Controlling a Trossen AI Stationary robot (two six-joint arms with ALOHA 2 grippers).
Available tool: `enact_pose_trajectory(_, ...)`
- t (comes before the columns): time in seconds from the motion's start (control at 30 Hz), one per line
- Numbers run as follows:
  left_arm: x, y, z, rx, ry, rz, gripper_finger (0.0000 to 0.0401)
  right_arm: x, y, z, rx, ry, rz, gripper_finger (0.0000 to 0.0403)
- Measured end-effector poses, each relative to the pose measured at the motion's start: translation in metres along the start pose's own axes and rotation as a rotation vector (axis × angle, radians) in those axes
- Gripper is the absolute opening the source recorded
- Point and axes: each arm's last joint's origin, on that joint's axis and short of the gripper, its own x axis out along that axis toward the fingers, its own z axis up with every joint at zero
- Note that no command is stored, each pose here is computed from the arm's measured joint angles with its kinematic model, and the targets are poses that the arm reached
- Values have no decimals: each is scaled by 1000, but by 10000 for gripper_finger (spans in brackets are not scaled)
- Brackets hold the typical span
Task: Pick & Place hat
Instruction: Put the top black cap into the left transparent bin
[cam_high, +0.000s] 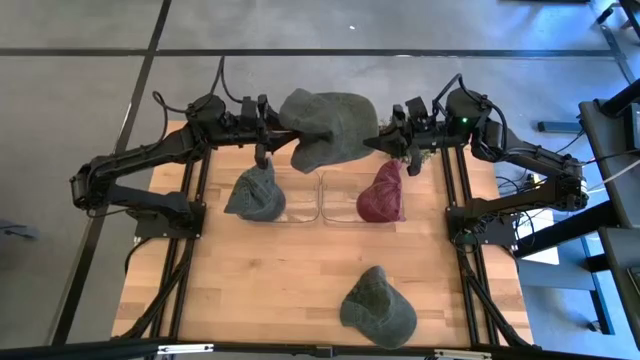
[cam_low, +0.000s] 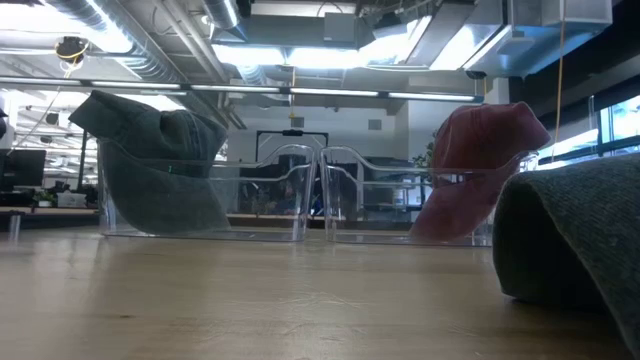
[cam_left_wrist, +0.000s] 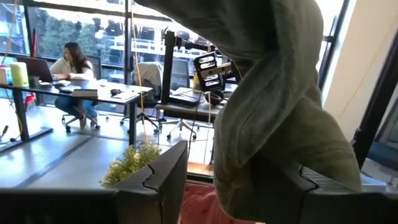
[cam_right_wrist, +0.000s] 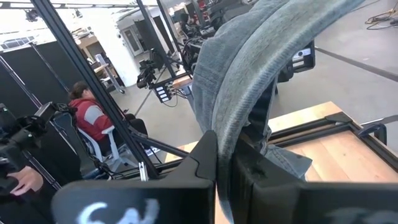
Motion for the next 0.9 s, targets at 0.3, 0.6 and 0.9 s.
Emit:
enact_pose_trajectory(0.3, 0, 0, 0, 34, 0, 0, 147, 0, 0, 1, -6, -11, 4, 16)
enact_pose_trajectory(0.6, 0, 0, 1, 38, -11, -2, 91, 0, 0, 1, -6, -11, 4, 16)
enact_pose_trajectory(0.9, -1, -5, 10, 73, -85, -123, 23, 4, -2, 0, -4, -8, -18, 21)
